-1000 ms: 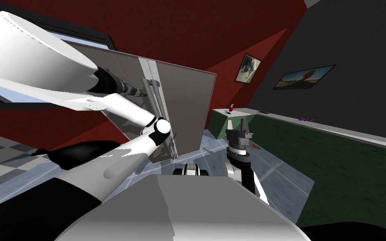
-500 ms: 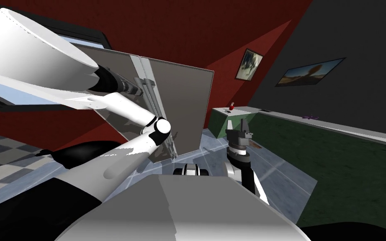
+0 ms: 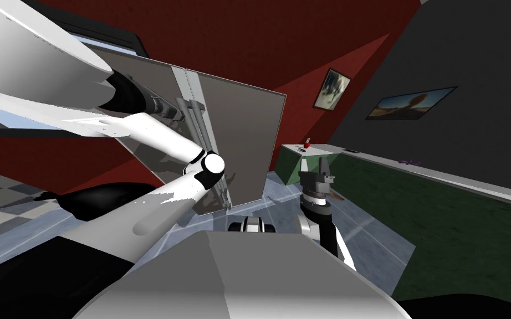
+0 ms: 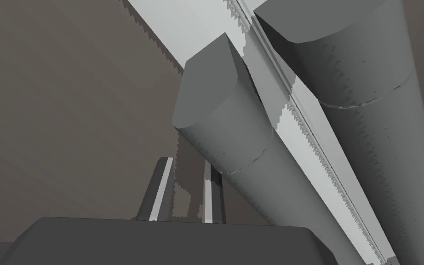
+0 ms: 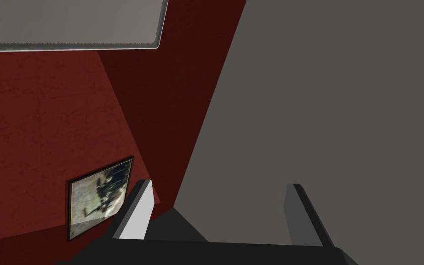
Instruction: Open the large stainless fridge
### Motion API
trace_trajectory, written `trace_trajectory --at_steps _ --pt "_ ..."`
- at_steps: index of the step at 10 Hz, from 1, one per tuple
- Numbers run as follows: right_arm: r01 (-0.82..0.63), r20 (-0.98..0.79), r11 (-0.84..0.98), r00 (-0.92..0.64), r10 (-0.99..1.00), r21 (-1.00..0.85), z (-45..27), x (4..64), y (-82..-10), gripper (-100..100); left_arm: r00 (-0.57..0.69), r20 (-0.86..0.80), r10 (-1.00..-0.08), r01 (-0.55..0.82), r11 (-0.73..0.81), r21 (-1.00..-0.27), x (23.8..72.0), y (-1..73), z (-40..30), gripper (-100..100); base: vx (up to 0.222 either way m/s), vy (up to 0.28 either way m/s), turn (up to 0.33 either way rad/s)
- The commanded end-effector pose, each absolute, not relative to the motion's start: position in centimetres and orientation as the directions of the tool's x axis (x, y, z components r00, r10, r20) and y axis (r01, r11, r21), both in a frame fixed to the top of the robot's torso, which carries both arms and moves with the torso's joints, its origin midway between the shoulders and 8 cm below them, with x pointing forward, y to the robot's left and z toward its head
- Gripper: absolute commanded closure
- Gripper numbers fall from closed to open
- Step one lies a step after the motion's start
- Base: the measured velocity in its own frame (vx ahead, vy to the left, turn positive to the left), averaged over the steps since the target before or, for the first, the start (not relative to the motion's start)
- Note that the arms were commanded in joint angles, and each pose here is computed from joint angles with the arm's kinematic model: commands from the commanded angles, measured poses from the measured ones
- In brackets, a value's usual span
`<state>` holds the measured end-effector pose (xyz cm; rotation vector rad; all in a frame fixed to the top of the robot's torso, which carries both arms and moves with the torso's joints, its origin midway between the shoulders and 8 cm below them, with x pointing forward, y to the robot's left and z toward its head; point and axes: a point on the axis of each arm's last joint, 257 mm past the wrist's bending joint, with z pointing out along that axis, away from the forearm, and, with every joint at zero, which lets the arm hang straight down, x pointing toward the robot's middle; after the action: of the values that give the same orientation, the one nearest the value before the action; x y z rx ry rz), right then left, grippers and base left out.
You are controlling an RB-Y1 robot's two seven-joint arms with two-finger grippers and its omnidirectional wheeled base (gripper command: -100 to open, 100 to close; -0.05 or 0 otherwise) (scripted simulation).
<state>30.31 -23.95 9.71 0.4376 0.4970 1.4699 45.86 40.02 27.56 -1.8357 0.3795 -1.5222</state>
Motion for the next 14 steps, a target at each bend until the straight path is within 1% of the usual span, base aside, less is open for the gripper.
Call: trace_trajectory --at_steps 1,2,3,5,6,8,9,10,11,13,14 --pt "-0.824 -0.050 0.058 0.035 0.998 0.564 9.7 30.3 -23.9 0 0.271 0.762 -0.588 0.219 -0.733 -0.644 45.6 41.2 25.8 -100 0.108 0.216 0.005" --pt "-0.824 -0.051 0.058 0.035 0.998 0.564 9.7 30.3 -24.0 0 0.267 0.758 -0.595 0.235 -0.722 -0.650 45.3 41.5 26.6 -100 0.038 0.106 0.029" --pt "-0.824 -0.050 0.058 0.035 0.998 0.564 9.7 30.3 -23.9 0 0.264 0.739 -0.620 0.212 -0.710 -0.671 45.8 40.3 27.2 100 -0.071 -0.099 -0.067" --pt "-0.824 -0.050 0.057 0.035 0.998 0.564 9.7 30.3 -23.9 0 0.264 0.740 -0.619 0.218 -0.709 -0.671 45.8 40.4 27.4 100 -0.061 -0.130 0.015" --pt "-0.824 -0.050 0.058 0.035 0.998 0.564 9.7 30.3 -23.9 0 0.234 0.722 -0.651 0.192 -0.697 -0.691 46.4 38.6 28.5 -100 0.002 -0.086 -0.055" --pt "-0.824 -0.050 0.058 0.035 0.998 0.564 9.7 30.3 -23.9 0 0.260 0.755 -0.602 0.239 -0.717 -0.655 45.2 41.3 27.3 -100 0.032 0.052 0.035" --pt "-0.824 -0.050 0.058 0.035 0.998 0.564 9.7 30.3 -23.9 0 0.262 0.747 -0.611 0.239 -0.709 -0.663 45.1 41.1 27.7 -100 0.040 0.082 0.014" --pt "-0.824 -0.050 0.058 0.035 0.998 0.564 9.7 30.3 -23.9 0 0.263 0.750 -0.608 0.242 -0.711 -0.661 45.0 41.2 27.7 100 0.002 0.015 0.010" --pt "-0.824 -0.050 0.058 0.035 0.998 0.564 9.7 30.3 -23.9 0 0.246 0.728 -0.640 0.202 -0.701 -0.684 46.1 39.4 28.1 -100 -0.014 -0.087 -0.074" --pt "-0.824 -0.050 0.058 0.035 0.998 0.564 9.7 30.3 -23.9 0 0.238 0.718 -0.654 0.182 -0.696 -0.694 46.6 38.5 28.2 -100 0.000 -0.113 -0.040" --pt "-0.824 -0.050 0.058 0.035 0.998 0.564 9.7 30.3 -23.9 0 0.242 0.730 -0.639 0.231 -0.693 -0.683 45.5 40.2 28.8 -100 -0.001 -0.002 0.063"
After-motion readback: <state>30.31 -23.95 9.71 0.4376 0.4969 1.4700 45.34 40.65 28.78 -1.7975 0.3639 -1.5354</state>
